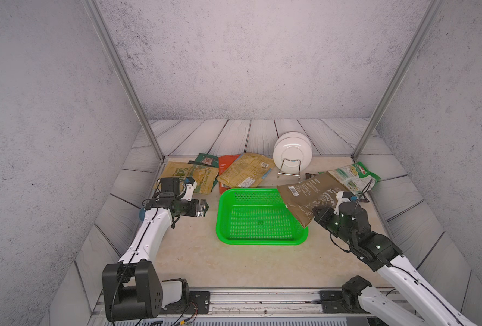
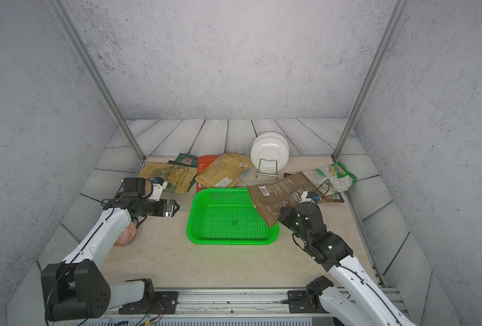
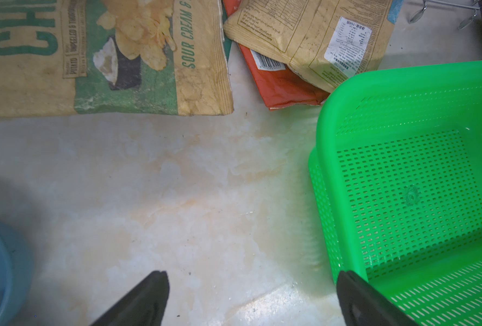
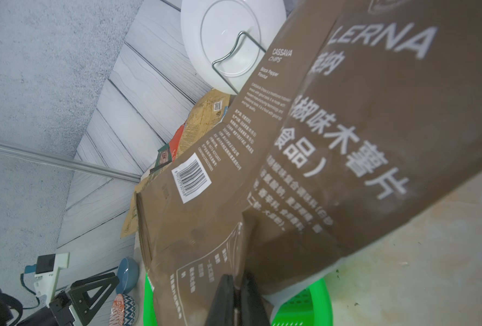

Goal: Put the potato chips into the basket
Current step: Place the potato chip in the basket.

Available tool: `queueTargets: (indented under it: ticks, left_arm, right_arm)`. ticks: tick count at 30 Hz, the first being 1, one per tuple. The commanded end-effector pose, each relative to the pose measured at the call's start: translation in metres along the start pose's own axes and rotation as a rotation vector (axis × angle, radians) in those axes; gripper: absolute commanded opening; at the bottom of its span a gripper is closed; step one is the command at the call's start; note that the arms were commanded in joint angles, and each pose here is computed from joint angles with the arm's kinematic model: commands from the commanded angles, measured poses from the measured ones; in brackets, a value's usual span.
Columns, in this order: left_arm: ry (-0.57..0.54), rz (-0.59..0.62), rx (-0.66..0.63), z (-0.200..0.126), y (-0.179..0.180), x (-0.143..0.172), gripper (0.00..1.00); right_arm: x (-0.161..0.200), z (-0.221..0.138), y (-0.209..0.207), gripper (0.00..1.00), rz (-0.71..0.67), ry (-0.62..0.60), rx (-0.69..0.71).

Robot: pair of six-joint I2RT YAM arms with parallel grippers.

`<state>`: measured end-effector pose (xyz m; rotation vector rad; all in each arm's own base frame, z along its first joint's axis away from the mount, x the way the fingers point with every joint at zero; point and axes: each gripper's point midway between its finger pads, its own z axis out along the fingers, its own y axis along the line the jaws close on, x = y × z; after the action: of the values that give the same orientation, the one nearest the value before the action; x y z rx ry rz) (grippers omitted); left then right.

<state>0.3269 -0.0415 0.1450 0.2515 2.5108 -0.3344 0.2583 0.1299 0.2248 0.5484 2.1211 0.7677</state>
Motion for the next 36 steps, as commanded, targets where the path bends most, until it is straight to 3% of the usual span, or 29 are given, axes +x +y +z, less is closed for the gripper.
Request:
queueTargets:
  ticks: [1, 10, 21, 36]
  left_arm:
    - [0.003, -0.01, -0.013, 0.0, 0.003, 0.0, 0.99]
    - [0.008, -0.013, -0.014, 0.002, 0.004, 0.001, 0.99]
    - [0.006, -0.013, -0.018, 0.001, 0.004, 0.001, 0.99]
    - [0.003, -0.013, -0.02, 0.001, 0.005, 0.0, 0.99]
  right_arm:
    - [-0.022, 0.001, 0.034, 0.0, 0.012, -0.108, -0.068]
    - [0.002, 0.019, 0.076, 0.0, -0.055, -0.105, -0.1]
    - [0.044, 0.041, 0.119, 0.0, -0.095, -0.162, -0.003]
    - [0.115, 0.088, 0.12, 0.0, 0.083, -0.093, 0.203]
